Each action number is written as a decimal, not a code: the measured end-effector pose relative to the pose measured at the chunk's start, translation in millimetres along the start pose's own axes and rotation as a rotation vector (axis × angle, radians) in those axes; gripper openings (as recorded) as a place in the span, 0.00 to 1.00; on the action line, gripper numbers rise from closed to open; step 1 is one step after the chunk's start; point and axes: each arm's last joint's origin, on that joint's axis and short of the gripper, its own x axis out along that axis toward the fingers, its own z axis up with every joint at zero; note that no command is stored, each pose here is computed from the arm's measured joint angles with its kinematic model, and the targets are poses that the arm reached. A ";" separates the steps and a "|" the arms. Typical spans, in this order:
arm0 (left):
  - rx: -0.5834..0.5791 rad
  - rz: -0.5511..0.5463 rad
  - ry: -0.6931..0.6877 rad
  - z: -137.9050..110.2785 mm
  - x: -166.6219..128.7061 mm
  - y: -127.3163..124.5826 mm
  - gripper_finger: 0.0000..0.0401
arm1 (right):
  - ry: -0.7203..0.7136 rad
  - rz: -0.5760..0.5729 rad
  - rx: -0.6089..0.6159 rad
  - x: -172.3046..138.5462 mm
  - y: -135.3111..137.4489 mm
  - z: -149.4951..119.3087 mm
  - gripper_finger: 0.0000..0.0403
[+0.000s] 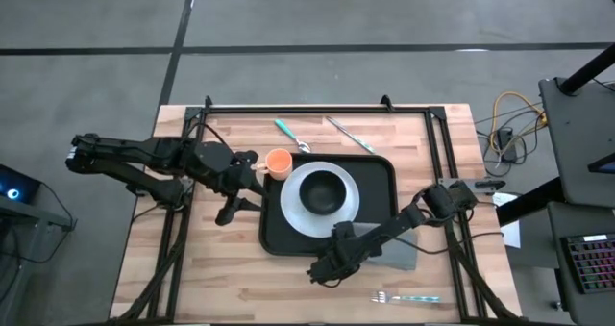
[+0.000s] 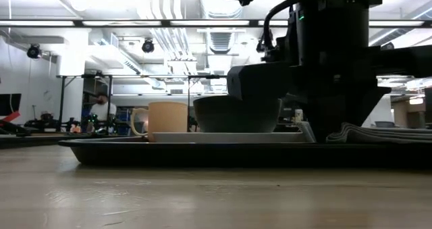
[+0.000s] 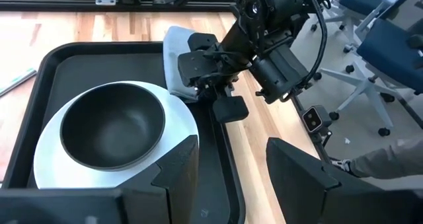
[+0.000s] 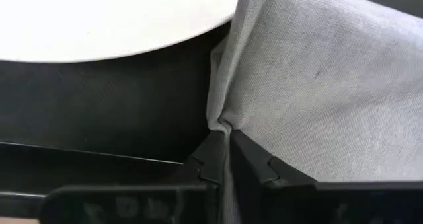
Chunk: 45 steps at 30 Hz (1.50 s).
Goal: Set up tray
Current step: Put the gray napkin on the black serving tray to the right of the white plate
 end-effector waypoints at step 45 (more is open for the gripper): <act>-0.014 -0.001 -0.011 -0.1 -3.3 -0.4 0.40 | -0.007 0.588 -0.476 -222.7 -144.9 34.9 0.02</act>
